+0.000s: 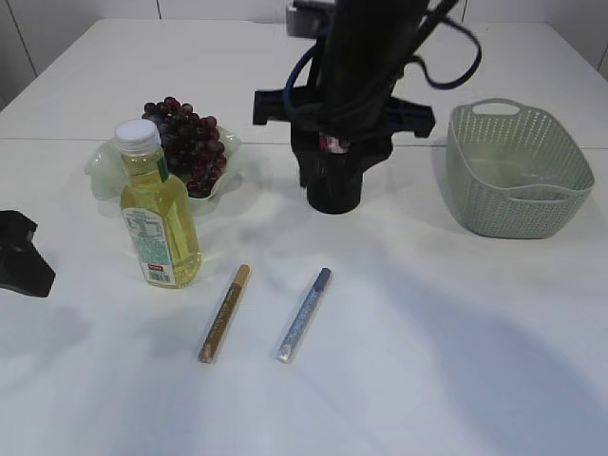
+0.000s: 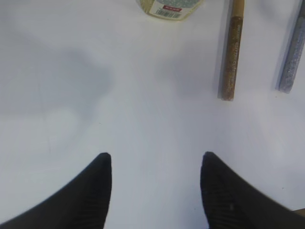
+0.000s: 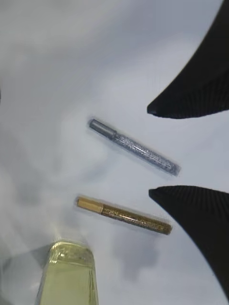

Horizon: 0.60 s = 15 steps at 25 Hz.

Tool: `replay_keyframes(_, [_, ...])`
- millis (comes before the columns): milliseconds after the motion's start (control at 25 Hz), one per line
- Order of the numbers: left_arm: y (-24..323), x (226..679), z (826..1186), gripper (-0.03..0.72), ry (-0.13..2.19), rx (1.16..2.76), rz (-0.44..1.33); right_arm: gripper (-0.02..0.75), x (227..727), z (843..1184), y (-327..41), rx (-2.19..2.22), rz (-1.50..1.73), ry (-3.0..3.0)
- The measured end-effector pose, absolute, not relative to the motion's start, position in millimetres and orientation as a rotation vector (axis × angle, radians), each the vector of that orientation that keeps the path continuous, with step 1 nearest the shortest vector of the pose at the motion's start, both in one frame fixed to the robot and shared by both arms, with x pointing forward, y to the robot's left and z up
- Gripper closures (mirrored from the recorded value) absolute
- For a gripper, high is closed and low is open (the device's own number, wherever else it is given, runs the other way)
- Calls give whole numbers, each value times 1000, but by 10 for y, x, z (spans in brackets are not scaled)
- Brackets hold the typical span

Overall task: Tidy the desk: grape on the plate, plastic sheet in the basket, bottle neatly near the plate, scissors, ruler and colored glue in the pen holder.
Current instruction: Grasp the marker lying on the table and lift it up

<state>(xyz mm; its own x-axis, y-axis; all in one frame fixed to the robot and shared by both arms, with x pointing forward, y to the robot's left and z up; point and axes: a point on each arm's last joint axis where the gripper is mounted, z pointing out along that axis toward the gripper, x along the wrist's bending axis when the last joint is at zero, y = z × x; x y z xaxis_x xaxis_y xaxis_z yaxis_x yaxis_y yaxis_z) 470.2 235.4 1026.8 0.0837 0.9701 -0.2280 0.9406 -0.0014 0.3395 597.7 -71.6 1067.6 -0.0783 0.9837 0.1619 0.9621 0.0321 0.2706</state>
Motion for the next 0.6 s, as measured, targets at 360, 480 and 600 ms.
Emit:
replay_keyframes(360, [2356, 4704, 10268, 253, 1882, 1971, 105, 367, 6162, 9960, -544, 2447, 299, 1980])
replay_keyframes(480, [2356, 4705, 10268, 253, 1881, 1970, 106, 367, 6189, 9840, -500, 2521, 298, 1935])
replay_keyframes(600, [2356, 4706, 10269, 253, 1881, 1969, 107, 367, 6208, 9713, -475, 2576, 266, 1896])
